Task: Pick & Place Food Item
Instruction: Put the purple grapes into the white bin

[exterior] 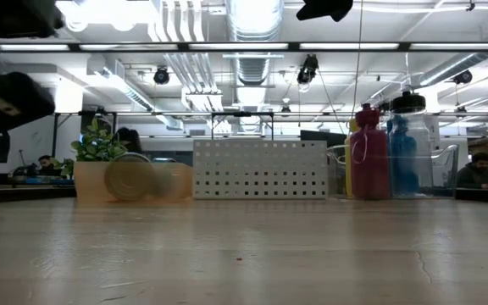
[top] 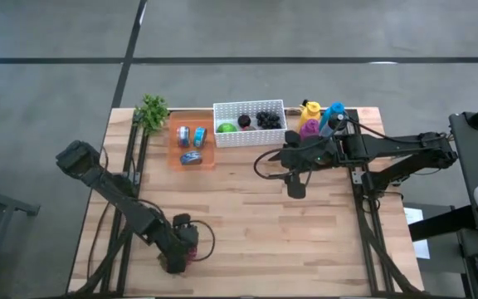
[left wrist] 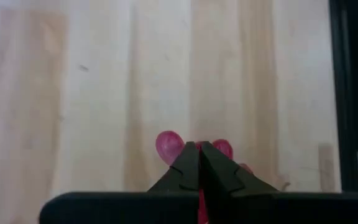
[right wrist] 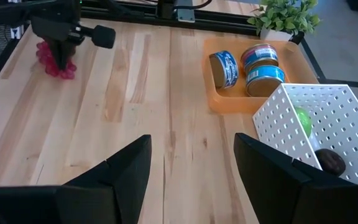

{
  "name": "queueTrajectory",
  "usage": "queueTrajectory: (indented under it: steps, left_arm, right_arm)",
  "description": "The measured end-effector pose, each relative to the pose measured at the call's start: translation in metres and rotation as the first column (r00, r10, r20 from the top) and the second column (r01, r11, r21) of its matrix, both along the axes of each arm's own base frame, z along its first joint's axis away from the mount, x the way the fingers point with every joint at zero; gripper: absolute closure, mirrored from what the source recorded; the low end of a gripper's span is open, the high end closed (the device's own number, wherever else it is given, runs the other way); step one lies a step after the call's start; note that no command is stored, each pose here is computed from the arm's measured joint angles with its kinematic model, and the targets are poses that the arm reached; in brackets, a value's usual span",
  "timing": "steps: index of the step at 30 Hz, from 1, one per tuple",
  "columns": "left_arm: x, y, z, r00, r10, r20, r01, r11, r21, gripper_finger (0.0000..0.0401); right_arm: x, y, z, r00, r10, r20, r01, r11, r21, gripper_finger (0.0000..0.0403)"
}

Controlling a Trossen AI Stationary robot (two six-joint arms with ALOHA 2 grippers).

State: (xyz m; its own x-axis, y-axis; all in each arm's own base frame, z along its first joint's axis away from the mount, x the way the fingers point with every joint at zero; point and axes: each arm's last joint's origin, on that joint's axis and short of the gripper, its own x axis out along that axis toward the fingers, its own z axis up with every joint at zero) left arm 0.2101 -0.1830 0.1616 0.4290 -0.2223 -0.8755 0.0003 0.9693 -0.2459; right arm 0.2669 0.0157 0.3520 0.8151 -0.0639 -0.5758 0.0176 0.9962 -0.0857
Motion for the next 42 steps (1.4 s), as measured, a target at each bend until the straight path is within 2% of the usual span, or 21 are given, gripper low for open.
queueTrajectory:
  steps: [8, 19, 28, 42]
  left_arm:
    - [0.015, 0.023, 0.012, 0.989, 0.125, 0.076, -0.126, 0.992, 0.006, 0.0400]
    - [0.028, 0.057, 0.034, 0.939, 0.274, 0.207, -0.284, 0.959, 0.016, 0.0400]
    - [0.047, 0.080, 0.046, 0.898, 0.312, 0.312, -0.330, 0.944, 0.008, 0.0400]
    - [0.084, 0.132, 0.101, 0.825, 0.255, 0.505, -0.388, 0.904, 0.178, 0.0400]
  right_arm:
    - [0.000, 0.000, 0.000, 1.000, 0.000, 0.000, 0.000, 1.000, 0.000, 0.0179]
    - [0.000, 0.000, 0.000, 1.000, 0.001, -0.001, -0.001, 1.000, -0.003, 0.0179]
    - [0.000, 0.000, 0.000, 1.000, 0.006, -0.001, -0.006, 1.000, -0.010, 0.0179]
    - [0.000, 0.000, -0.001, 1.000, 0.015, -0.003, -0.015, 1.000, -0.023, 0.0179]
